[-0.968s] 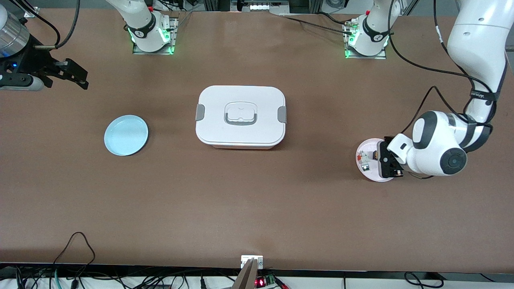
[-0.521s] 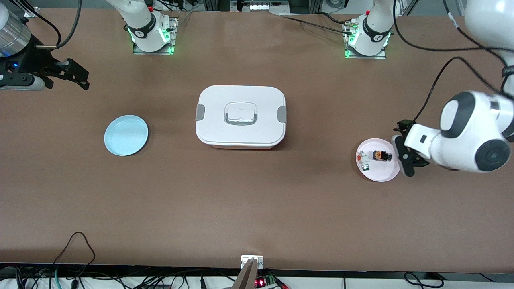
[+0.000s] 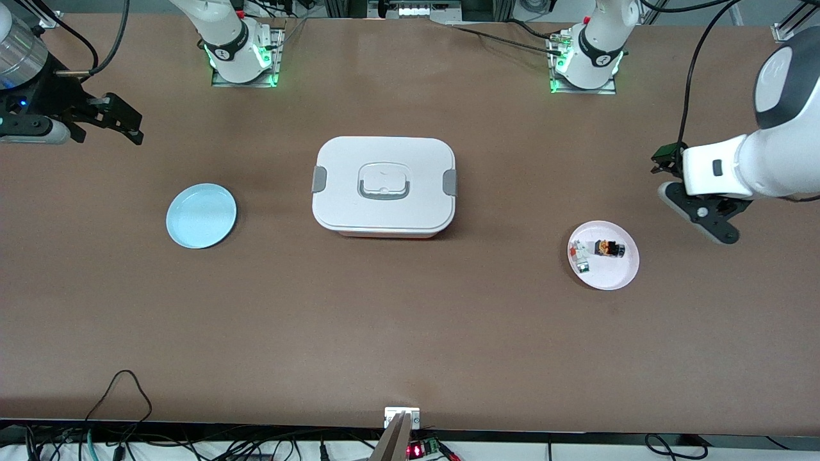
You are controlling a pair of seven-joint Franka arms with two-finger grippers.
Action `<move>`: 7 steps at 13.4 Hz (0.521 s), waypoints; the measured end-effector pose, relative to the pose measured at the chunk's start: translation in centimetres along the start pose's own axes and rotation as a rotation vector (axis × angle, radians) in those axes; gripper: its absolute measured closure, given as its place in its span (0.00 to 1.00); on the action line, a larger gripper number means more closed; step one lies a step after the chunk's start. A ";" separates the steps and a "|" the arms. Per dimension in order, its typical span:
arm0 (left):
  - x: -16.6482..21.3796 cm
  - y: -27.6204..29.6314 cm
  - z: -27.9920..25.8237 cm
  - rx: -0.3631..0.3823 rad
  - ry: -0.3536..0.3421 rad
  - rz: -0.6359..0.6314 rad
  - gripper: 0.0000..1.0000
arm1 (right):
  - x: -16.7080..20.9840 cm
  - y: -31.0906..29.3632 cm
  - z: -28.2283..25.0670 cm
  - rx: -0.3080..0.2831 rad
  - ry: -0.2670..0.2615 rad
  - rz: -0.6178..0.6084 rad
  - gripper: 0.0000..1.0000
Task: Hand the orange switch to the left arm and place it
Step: 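Open the left gripper and raise it away from the pink plate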
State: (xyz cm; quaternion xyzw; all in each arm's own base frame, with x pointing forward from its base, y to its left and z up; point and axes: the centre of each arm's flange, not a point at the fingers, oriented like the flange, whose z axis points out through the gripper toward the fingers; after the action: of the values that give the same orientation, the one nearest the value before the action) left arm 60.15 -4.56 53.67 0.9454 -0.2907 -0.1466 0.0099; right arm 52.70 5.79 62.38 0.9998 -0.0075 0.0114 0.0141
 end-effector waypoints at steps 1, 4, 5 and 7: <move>-0.4 0.2 -0.6 0.016 0.008 -0.091 0.00 | 0.0 -0.1 0.0 0.001 0.000 0.000 0.00; -1.5 2.3 -3.1 0.045 0.128 -0.320 0.00 | 0.1 -0.1 0.0 0.003 0.002 0.002 0.00; -2.2 2.7 -3.4 0.053 0.170 -0.380 0.00 | 0.1 -0.2 -0.1 0.003 0.003 0.001 0.00; -3.8 2.8 -3.1 0.053 0.229 -0.475 0.00 | 0.1 -0.3 -0.2 0.004 0.005 -0.001 0.00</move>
State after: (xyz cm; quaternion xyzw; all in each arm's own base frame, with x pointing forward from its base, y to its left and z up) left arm 56.51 -4.97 57.93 0.9975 -0.0615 -0.0293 -0.0166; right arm 52.76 6.06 62.53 0.9998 -0.0070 0.0139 0.0120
